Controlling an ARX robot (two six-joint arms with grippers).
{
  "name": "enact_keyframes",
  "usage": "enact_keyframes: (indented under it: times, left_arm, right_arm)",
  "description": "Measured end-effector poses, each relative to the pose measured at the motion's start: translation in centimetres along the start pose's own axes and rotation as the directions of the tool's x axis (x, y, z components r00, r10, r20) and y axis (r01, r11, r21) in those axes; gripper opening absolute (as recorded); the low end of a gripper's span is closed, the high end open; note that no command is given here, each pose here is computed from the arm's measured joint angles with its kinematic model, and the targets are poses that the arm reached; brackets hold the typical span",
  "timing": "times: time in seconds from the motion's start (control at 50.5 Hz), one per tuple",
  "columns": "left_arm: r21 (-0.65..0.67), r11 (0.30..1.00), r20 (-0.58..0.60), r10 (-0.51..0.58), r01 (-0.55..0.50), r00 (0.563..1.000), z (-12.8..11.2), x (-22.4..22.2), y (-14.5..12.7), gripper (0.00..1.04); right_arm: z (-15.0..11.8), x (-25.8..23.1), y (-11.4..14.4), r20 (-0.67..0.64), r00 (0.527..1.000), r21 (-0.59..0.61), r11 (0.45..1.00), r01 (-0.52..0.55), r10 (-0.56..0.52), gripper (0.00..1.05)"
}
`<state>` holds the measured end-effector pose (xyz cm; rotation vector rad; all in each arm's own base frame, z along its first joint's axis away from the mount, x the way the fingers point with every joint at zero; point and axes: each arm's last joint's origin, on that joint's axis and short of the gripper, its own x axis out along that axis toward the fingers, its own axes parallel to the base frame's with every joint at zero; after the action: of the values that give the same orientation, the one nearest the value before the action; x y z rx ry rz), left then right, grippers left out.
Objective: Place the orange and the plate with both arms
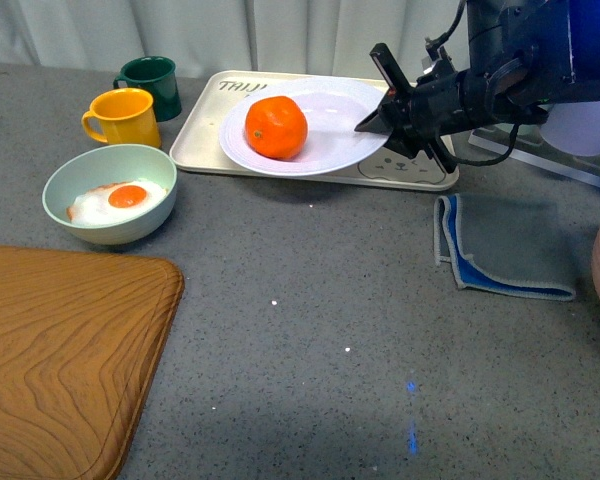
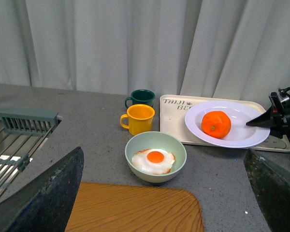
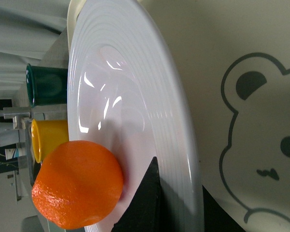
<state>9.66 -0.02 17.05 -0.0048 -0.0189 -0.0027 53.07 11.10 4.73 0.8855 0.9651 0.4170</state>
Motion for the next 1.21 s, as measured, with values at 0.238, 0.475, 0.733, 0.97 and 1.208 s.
enact_keyframes:
  times: [0.238,0.475,0.733,0.97,1.208]
  left_arm:
    - [0.0,1.0,0.0,0.0,0.0,1.0,0.0,0.0,0.0,0.98]
    - [0.0,1.0,0.0,0.0,0.0,1.0,0.0,0.0,0.0,0.98]
    - [0.0,1.0,0.0,0.0,0.0,1.0,0.0,0.0,0.0,0.98]
    - [0.0,1.0,0.0,0.0,0.0,1.0,0.0,0.0,0.0,0.98]
    - [0.0,1.0,0.0,0.0,0.0,1.0,0.0,0.0,0.0,0.98]
  right_arm:
    - [1.4,1.9,-0.3,-0.019,0.999,-0.003,1.0,0.027,-0.027,0.04]
    - [2.4,2.3,0.4,-0.017,0.999,-0.041,0.998,0.041,-0.042,0.07]
    - [2.1,2.3,-0.4,0.037,0.993,-0.103,0.988,0.116,-0.113,0.48]
    - [1.8,0.9,0.3,0.109,0.982,-0.235,0.955,0.179,-0.157,0.8]
    - [1.9,-2.7,3.1,0.314,0.923,-0.481,0.801,0.356,-0.222,0.95]
